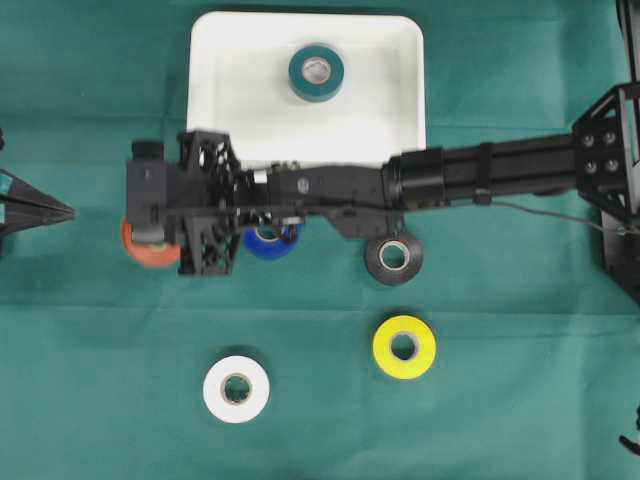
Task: Put the tape into the white case with the right arm.
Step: 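Grip the red-orange roll through its core with the right gripper, then lift the red-orange roll and lower it into the tray's left side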
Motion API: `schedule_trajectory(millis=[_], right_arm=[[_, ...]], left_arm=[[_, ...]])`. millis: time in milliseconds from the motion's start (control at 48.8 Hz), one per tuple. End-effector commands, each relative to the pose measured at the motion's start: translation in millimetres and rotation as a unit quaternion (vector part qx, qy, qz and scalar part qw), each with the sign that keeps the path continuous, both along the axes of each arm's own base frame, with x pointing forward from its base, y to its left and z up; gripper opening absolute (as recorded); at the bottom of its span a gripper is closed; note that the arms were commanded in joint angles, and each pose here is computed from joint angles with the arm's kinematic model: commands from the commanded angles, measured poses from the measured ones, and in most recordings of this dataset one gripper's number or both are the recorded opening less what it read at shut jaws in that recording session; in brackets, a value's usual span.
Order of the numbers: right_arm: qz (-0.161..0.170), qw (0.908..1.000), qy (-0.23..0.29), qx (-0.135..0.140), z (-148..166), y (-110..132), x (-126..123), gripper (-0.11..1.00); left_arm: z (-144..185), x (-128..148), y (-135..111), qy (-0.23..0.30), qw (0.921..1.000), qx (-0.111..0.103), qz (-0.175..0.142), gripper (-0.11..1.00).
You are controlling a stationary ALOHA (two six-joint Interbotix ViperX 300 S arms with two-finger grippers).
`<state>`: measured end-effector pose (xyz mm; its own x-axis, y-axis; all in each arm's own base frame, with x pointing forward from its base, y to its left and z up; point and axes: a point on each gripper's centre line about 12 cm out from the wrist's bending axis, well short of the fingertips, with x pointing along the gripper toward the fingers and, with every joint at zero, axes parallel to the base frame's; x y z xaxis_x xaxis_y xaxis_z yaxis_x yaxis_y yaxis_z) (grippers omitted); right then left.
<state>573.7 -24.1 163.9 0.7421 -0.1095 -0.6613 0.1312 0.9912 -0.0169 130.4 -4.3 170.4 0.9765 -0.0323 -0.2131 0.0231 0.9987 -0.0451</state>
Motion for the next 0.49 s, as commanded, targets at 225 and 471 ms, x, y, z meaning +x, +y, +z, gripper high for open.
schedule_trajectory(millis=[225, 471], right_arm=[[-0.057, 0.9967, -0.055, -0.019, 59.2, -71.9, -8.8, 0.01], [-0.068, 0.9966, -0.042, -0.02, 61.3, -80.0, -19.2, 0.01]], left_arm=[[4.5, 1.4, 0.4, -0.006, 1.0, -0.001, 0.002, 0.0], [3.8, 1.3, 0.4, -0.005, 1.0, -0.001, 0.002, 0.0]])
